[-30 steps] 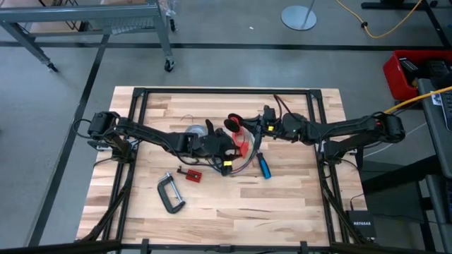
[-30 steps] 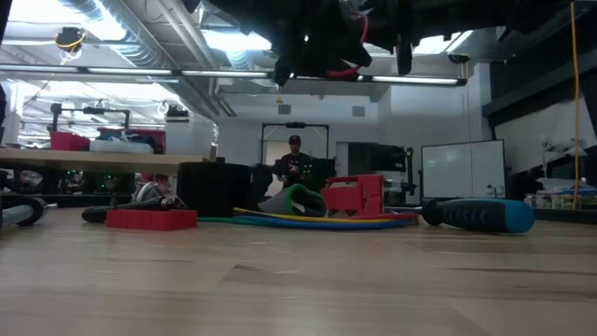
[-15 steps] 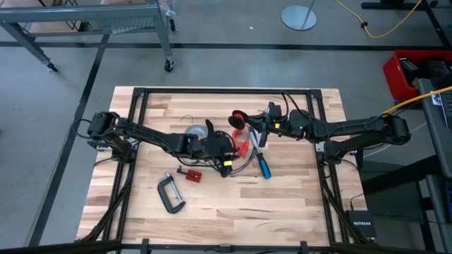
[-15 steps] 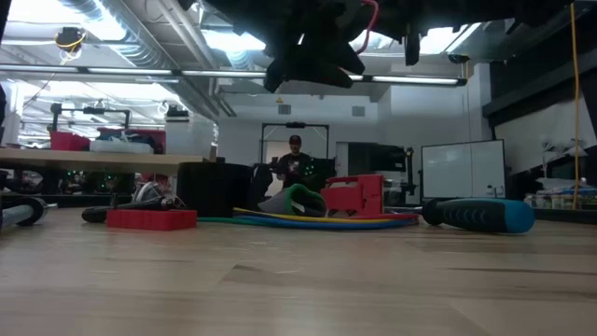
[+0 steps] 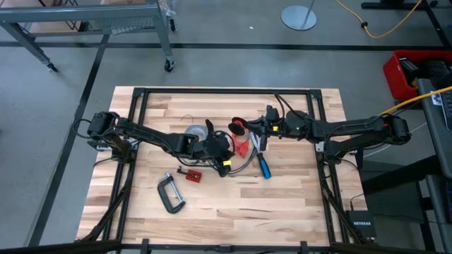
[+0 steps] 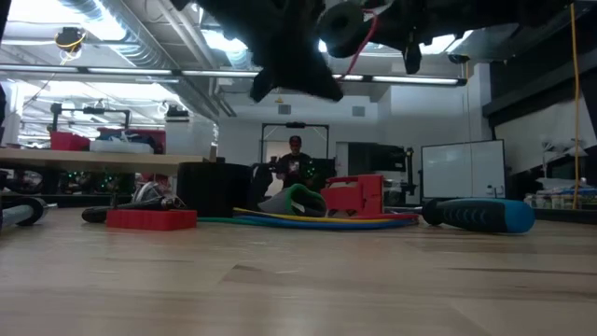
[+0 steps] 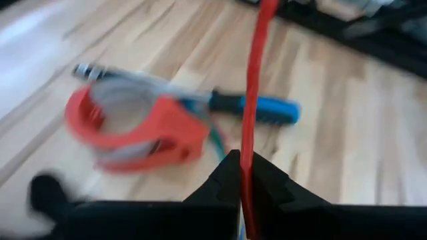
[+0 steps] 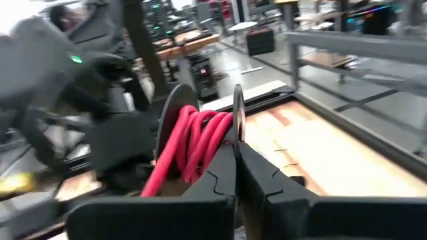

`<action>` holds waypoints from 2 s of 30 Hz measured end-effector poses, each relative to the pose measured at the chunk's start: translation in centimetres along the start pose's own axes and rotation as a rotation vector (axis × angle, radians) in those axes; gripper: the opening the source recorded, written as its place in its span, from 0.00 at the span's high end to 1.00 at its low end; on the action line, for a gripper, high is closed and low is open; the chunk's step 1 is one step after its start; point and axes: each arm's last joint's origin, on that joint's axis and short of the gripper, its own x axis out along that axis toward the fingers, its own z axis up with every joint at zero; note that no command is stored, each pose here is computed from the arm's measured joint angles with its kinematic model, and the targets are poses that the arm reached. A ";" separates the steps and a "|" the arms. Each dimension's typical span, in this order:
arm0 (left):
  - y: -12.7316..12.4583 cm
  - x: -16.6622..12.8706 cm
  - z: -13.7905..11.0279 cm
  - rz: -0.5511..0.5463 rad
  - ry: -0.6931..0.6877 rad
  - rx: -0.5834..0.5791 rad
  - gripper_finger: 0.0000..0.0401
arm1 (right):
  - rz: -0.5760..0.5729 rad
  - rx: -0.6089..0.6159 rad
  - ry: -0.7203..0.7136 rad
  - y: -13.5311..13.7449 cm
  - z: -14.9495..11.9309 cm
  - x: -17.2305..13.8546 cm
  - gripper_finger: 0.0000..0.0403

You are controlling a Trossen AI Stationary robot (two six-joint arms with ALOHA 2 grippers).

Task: Coil cords
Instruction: Coil the red wire cable onto the black spool

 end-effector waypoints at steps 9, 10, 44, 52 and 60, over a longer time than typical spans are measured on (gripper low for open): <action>1.2 -0.1 -1.1 0.163 0.088 -0.030 1.00 | 0.177 0.042 0.089 0.5 -0.4 -0.1 1.00; 1.3 -0.1 -1.2 0.170 0.099 -0.026 1.00 | 0.197 0.051 0.107 0.5 -0.6 -0.1 1.00; 2.7 -1.4 2.7 0.063 -0.091 -0.186 1.00 | -0.142 0.051 0.443 -1.4 -5.7 1.2 1.00; 2.4 -1.5 3.3 0.015 -0.145 -0.221 1.00 | -0.118 0.061 0.327 -1.3 -5.7 2.8 1.00; 2.2 -1.5 3.7 -0.008 -0.184 -0.233 1.00 | -0.106 0.090 0.216 -1.2 -5.7 4.1 1.00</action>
